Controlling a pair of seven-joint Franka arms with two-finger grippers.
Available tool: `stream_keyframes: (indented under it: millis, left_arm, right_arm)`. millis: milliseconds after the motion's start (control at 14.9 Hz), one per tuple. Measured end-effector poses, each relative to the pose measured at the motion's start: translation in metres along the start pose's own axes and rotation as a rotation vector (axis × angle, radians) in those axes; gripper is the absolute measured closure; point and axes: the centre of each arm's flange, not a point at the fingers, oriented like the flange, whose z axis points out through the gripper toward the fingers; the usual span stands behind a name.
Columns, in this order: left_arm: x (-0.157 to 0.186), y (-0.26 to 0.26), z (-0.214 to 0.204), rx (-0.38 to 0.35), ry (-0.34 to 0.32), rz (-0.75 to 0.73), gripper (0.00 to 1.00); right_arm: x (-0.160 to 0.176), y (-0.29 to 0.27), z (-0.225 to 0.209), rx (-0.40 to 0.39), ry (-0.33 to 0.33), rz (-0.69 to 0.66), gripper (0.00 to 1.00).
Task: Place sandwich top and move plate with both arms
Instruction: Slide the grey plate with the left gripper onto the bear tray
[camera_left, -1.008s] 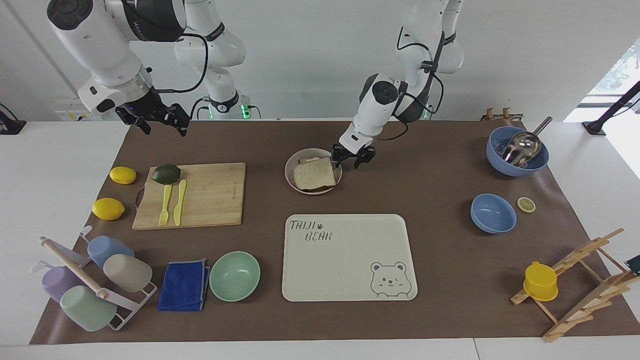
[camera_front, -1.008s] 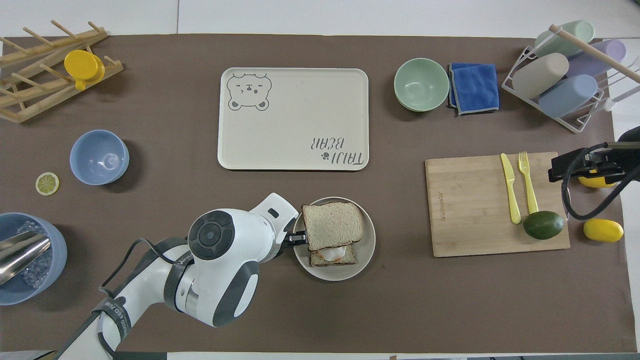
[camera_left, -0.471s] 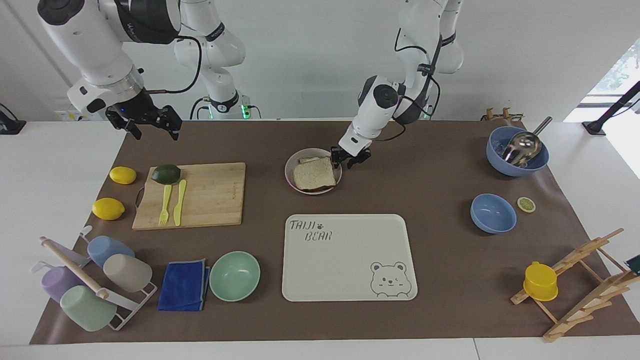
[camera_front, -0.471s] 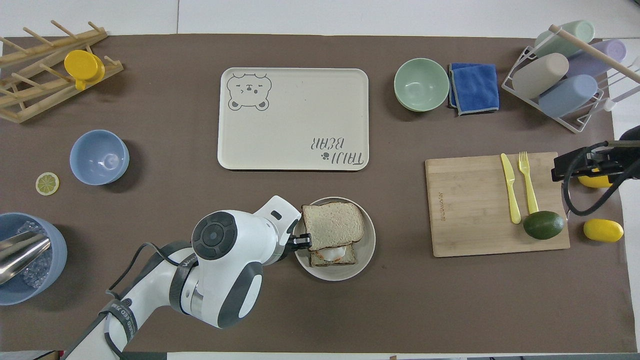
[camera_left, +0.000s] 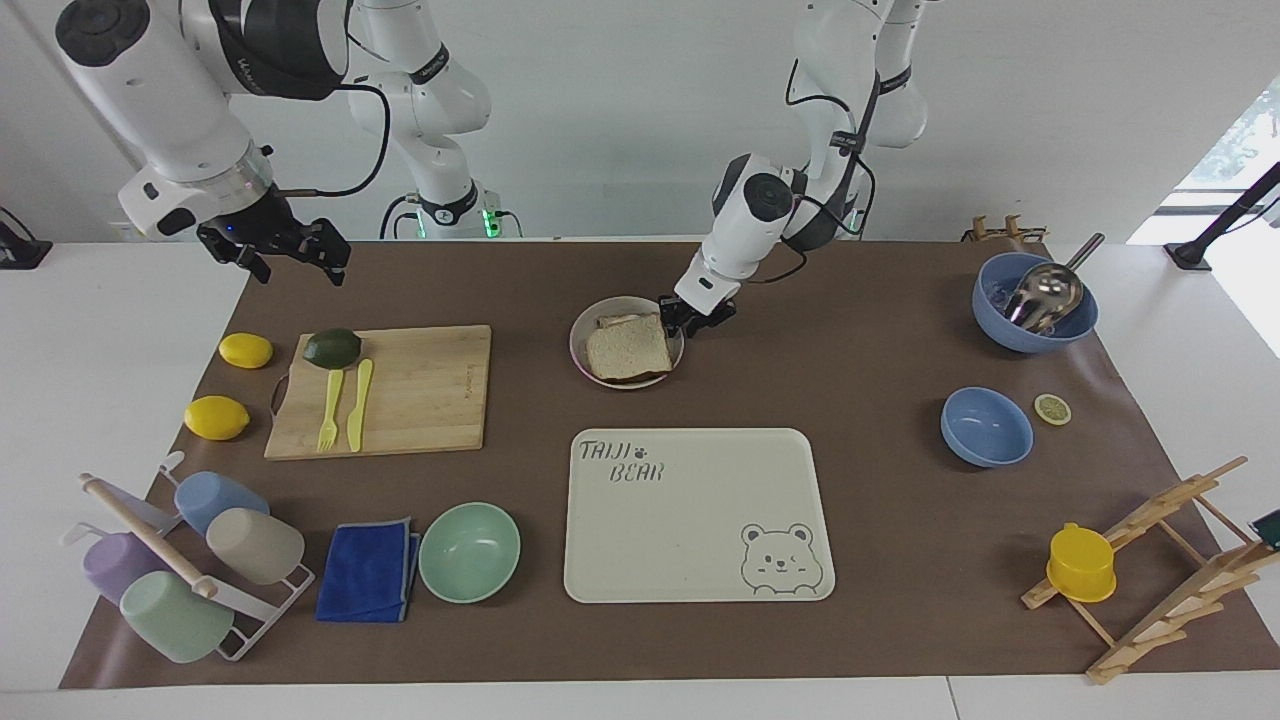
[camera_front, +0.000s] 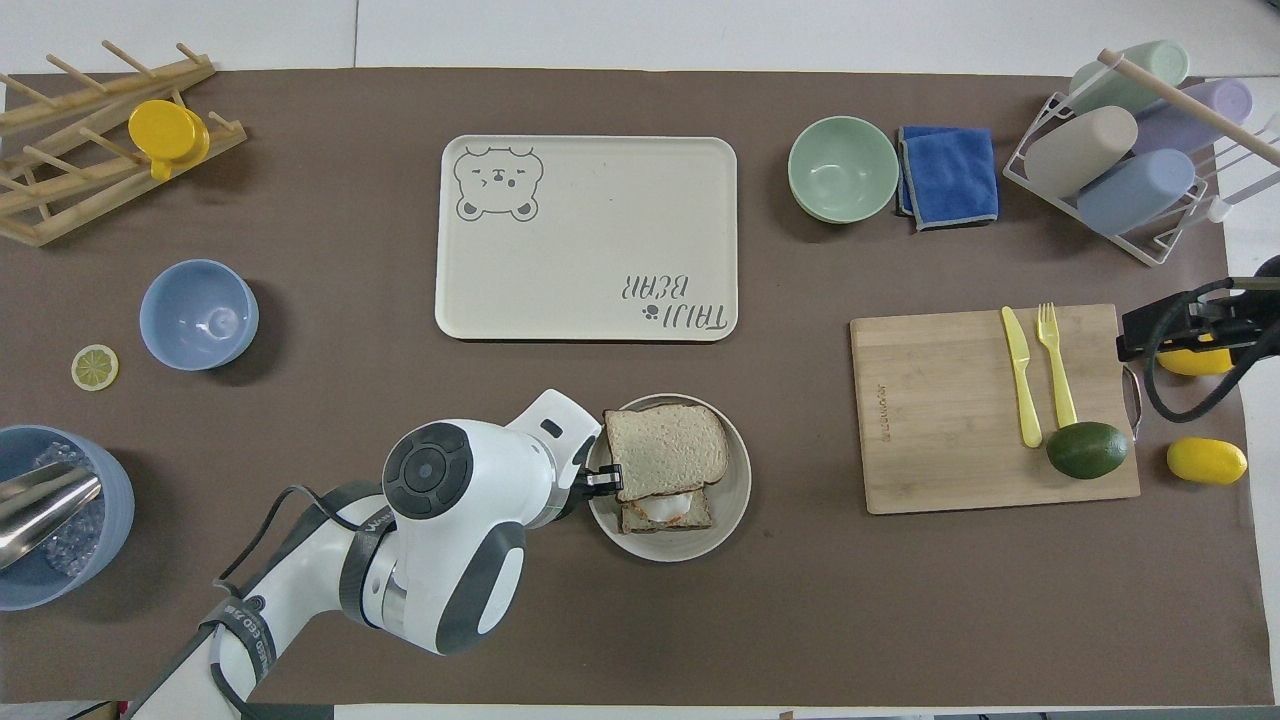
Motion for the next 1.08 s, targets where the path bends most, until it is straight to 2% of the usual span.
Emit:
stream_keyframes:
  millis: [67, 202, 538, 605, 672, 739, 1076]
  left_arm:
    - [0.000, 0.000, 0.002, 0.001, 0.000, -0.001, 0.70]
    - [0.001, -0.001, 0.004, 0.002, -0.002, -0.004, 0.74]
    - [0.001, -0.002, 0.006, 0.003, -0.004, -0.007, 0.79]
    - [0.002, -0.002, 0.006, 0.002, -0.004, -0.007, 0.83]
    - [0.001, -0.001, 0.006, 0.000, -0.003, -0.007, 0.94]
    - [0.001, 0.000, 0.005, -0.002, -0.001, -0.006, 0.96]
    - [0.006, 0.001, -0.001, -0.011, 0.004, -0.015, 0.96]
  right_arm:
    - [0.000, -0.002, -0.001, 0.000, 0.002, -0.004, 0.00]
    - [0.000, -0.004, -0.002, 0.000, 0.005, -0.009, 0.00]
    - [0.000, -0.004, -0.008, 0.000, 0.016, -0.009, 0.00]
    - [-0.001, -0.003, -0.009, 0.000, 0.019, -0.008, 0.00]
    - [-0.002, -0.002, -0.010, 0.000, 0.021, -0.006, 0.00]
    - [-0.003, -0.002, -0.011, 0.001, 0.023, -0.005, 0.00]
    - [-0.005, -0.003, -0.014, 0.001, 0.026, -0.007, 0.00]
